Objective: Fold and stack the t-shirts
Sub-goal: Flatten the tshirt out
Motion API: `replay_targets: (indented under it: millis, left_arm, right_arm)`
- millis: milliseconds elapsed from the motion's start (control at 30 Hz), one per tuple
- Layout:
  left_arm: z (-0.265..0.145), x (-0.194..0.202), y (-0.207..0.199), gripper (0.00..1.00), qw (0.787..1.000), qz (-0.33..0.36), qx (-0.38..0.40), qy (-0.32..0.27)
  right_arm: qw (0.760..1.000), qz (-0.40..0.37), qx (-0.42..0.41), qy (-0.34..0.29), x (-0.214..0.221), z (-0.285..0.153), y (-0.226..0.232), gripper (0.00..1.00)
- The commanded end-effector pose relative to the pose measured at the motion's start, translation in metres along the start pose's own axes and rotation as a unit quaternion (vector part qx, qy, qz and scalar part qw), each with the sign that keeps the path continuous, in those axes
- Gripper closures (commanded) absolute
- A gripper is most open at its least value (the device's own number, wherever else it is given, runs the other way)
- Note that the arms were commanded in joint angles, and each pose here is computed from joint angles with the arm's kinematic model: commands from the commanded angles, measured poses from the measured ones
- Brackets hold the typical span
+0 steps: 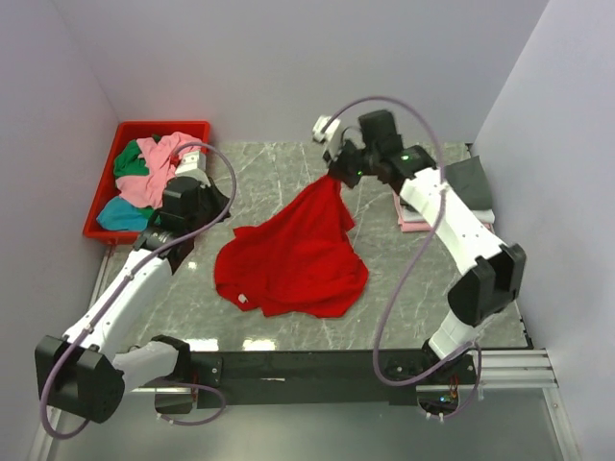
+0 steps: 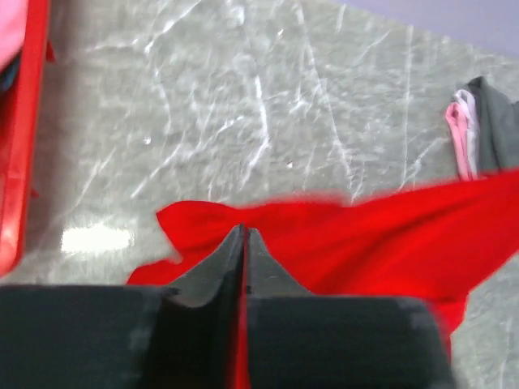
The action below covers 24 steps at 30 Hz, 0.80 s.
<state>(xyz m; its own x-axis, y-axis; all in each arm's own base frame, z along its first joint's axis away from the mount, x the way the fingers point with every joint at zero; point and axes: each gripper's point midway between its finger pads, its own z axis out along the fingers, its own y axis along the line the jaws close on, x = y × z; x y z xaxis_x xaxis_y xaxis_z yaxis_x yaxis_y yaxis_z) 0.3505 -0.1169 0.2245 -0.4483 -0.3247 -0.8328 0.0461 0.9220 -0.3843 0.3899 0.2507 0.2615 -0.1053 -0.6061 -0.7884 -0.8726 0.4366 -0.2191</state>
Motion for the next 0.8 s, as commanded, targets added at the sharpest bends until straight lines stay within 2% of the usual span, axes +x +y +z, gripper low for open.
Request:
replay_targets:
  millis: [0,33,133,167,300,333,400,600,667,767]
  left_arm:
    - [0.001,0.003,-0.005,0.87,1.0,0.018,0.019,0.012]
    - [0.004,0.007,-0.004,0.68,0.999,0.017,0.019,0.019]
    - [0.017,0.03,0.001,0.46,0.998,0.016,0.02,0.052]
    - [0.02,0.035,0.003,0.42,0.998,0.015,0.02,0.06]
    - [0.043,0.077,0.008,0.4,0.99,-0.009,0.022,0.136]
    - [0.046,0.085,0.008,0.36,0.989,-0.016,0.024,0.147]
    - [0.048,0.108,0.015,0.33,0.984,-0.046,0.011,0.172]
    - [0.039,0.14,0.046,0.36,0.977,-0.106,-0.064,0.173]
    - [0.041,0.145,0.051,0.37,0.975,-0.112,-0.076,0.174]
    - [0.054,0.165,0.061,0.39,0.968,-0.104,-0.097,0.206]
  right_arm:
    - [0.997,-0.008,0.053,-0.06,-0.05,-0.034,-0.017,1.0]
    - [0.996,-0.007,0.057,-0.061,-0.051,-0.034,-0.019,1.0]
    - [0.996,0.0,0.07,-0.06,-0.051,-0.033,-0.024,1.0]
    - [0.996,0.002,0.072,-0.057,-0.049,-0.032,-0.026,1.0]
    - [0.995,0.008,0.09,-0.04,-0.038,-0.028,-0.032,1.0]
    - [0.995,0.009,0.095,-0.036,-0.035,-0.027,-0.034,1.0]
    - [0.994,0.015,0.101,-0.031,-0.03,-0.026,-0.037,1.0]
    - [0.995,0.03,0.096,-0.019,-0.01,-0.02,-0.039,1.0]
    - [0.995,0.035,0.089,-0.019,-0.007,-0.018,-0.036,1.0]
    - [0.995,0.039,0.086,-0.019,-0.004,-0.017,-0.035,1.0]
